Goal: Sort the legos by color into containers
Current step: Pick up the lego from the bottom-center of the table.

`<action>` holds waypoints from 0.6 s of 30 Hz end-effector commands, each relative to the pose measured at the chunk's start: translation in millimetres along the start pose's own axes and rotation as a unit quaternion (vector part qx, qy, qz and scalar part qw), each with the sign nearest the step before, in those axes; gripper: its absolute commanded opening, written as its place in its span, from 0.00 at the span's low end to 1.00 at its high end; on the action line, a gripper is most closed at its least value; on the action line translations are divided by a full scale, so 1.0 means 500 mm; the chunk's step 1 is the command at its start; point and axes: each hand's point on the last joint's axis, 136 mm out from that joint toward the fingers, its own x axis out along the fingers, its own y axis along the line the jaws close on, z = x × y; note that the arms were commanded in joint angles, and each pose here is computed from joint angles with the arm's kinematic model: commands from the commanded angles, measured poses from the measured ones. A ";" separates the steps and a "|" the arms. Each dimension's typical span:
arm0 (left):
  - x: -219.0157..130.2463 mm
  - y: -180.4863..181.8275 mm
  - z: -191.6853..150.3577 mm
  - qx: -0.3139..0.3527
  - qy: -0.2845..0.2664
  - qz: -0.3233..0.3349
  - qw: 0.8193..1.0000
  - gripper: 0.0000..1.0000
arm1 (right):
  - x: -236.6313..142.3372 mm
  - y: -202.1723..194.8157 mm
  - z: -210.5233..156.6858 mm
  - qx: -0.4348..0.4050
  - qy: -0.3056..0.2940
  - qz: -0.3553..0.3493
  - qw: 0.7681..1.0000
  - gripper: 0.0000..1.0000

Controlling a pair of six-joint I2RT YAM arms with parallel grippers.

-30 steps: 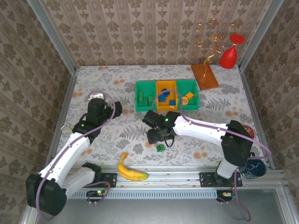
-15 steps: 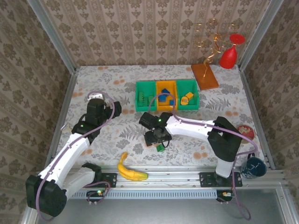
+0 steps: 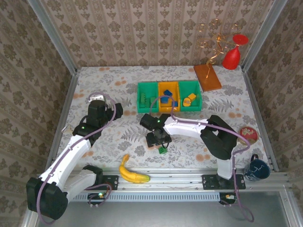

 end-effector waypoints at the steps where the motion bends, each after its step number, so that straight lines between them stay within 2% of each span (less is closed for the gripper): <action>1: -0.003 0.005 -0.008 -0.012 0.005 -0.001 1.000 1.00 | 0.015 0.003 0.009 0.011 0.009 0.001 1.000 0.72; 8: -0.001 0.006 -0.009 -0.014 0.005 -0.001 1.000 1.00 | 0.030 0.002 0.009 0.008 0.016 -0.005 1.000 0.67; 18: 0.000 0.007 -0.009 -0.015 0.006 -0.001 1.000 1.00 | 0.030 -0.002 0.011 0.006 0.015 -0.013 1.000 0.51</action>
